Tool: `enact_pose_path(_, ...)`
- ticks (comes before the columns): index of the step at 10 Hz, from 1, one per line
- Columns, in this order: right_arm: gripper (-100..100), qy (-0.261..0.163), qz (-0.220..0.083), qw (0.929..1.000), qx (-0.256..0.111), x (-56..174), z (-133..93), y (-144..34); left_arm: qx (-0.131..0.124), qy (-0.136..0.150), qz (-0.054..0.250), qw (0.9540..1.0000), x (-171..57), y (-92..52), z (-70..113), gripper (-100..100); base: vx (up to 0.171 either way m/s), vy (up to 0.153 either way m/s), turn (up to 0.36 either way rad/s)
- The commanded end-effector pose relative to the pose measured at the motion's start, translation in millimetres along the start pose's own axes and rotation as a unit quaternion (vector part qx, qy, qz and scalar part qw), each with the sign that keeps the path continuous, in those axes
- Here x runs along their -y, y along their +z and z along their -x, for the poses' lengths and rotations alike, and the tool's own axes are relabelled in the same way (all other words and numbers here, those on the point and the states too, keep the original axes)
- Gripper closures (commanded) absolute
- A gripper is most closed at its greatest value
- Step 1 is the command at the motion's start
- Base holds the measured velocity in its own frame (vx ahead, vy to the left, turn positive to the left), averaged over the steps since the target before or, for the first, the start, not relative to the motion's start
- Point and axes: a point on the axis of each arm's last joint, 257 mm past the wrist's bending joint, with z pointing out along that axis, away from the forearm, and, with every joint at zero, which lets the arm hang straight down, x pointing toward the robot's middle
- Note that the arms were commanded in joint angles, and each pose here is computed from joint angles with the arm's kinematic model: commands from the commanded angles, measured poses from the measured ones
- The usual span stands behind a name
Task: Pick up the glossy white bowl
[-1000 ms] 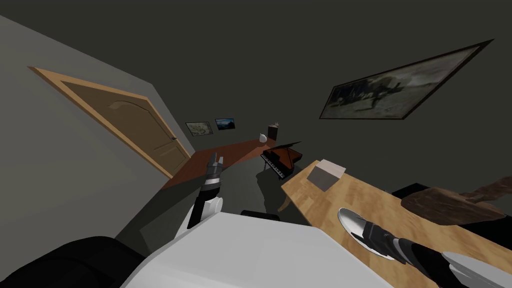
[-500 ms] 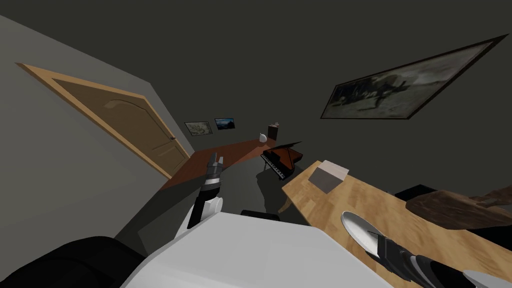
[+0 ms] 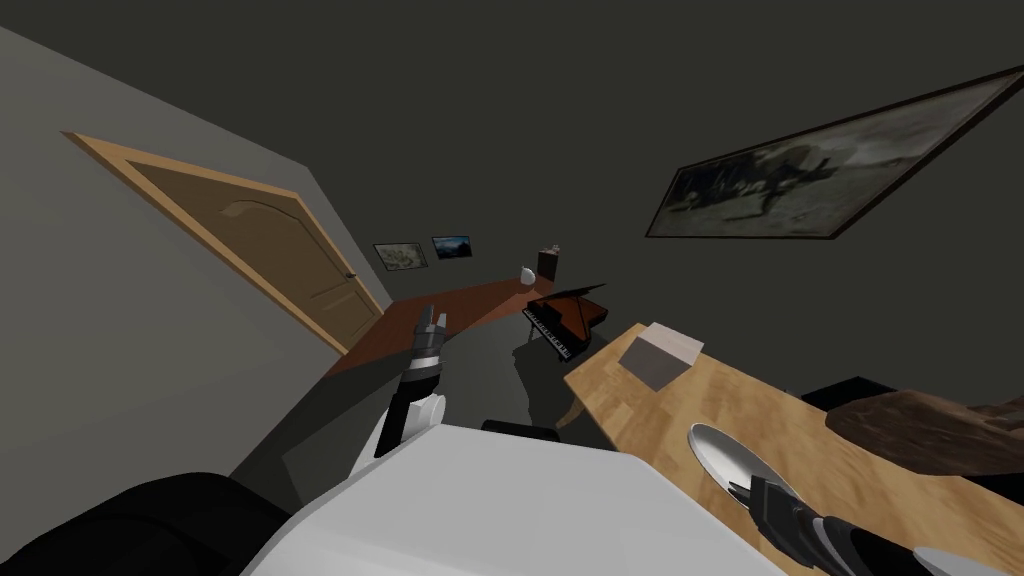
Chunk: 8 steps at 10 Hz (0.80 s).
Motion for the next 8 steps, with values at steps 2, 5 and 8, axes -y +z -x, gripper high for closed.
enact_pose_path(2,100,0.0,-0.002,1.0,0.0,2.1,0.3,-0.4,0.0,0.0,0.0,1.0,0.0,0.0,0.0,0,0.0,0.0,0.0)
enact_pose_path(5,100,-0.004,-0.001,1.0,0.001,9.2,3.2,-8.3,0.0,0.0,0.0,1.0,0.0,0.0,0.0,0,-0.002,0.007,-0.028)
enact_pose_path(8,0,-0.005,-0.001,1.0,0.001,14.1,5.1,-11.5,0.0,0.0,0.0,1.0,0.0,0.0,0.0,0,-0.009,0.017,-0.042)
